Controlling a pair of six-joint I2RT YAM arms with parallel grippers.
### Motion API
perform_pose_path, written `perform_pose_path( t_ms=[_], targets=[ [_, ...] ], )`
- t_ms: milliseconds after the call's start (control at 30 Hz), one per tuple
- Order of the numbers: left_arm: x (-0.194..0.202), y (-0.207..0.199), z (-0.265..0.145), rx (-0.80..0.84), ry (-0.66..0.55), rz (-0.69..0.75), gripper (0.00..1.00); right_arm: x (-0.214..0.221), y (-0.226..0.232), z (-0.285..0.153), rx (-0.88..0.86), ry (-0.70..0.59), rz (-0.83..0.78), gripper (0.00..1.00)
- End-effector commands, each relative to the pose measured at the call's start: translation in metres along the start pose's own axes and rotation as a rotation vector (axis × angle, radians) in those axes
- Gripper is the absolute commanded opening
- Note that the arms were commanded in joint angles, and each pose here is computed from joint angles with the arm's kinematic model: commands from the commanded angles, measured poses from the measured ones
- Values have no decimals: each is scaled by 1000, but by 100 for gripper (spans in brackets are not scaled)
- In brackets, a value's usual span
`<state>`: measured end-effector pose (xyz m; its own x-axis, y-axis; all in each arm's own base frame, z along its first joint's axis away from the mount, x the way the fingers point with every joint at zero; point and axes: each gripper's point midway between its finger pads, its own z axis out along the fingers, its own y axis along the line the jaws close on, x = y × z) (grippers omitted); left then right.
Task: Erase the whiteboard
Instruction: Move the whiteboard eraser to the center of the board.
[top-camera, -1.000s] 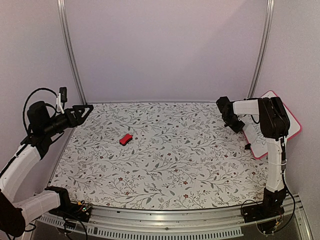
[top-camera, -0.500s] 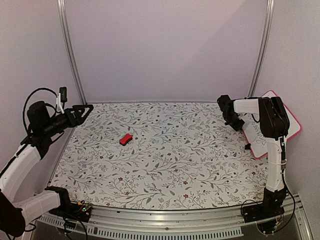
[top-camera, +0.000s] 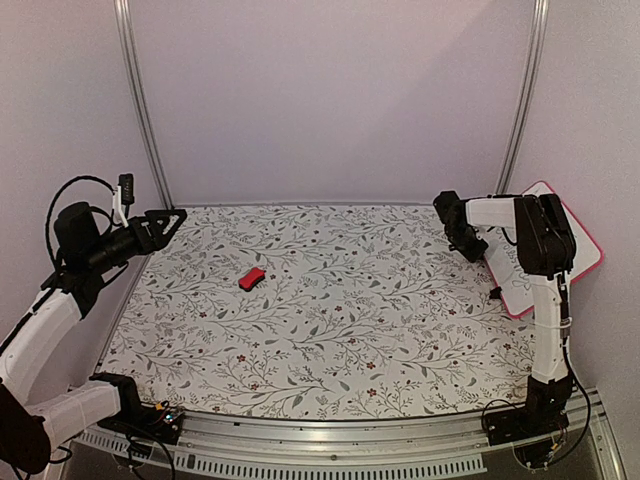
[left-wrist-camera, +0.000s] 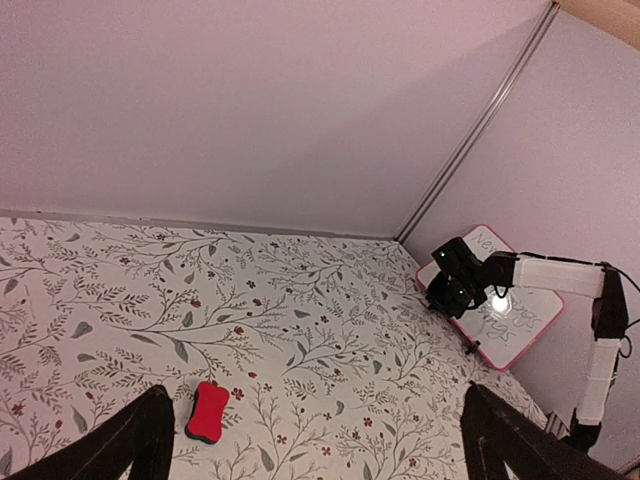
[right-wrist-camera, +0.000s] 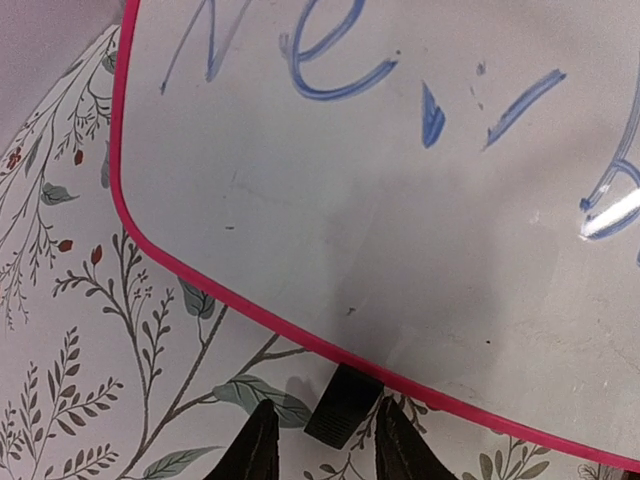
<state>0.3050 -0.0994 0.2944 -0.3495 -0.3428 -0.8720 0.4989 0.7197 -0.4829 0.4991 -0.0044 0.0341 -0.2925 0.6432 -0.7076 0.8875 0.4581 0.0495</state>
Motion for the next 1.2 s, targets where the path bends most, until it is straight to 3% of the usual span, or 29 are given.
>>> perform_pose_path(
  t_ms=[0,833,1167],
  targets=[
    [2,-4,0,21,0,7,100,4,-1,5,21,16,11,31],
    [1,-5,-1,21,-5,11,100,9,-12,11,57,55,57,20],
    [2,-5,-1,20,-2,9,100,9,-13,13,59,65,63,5]
  ],
)
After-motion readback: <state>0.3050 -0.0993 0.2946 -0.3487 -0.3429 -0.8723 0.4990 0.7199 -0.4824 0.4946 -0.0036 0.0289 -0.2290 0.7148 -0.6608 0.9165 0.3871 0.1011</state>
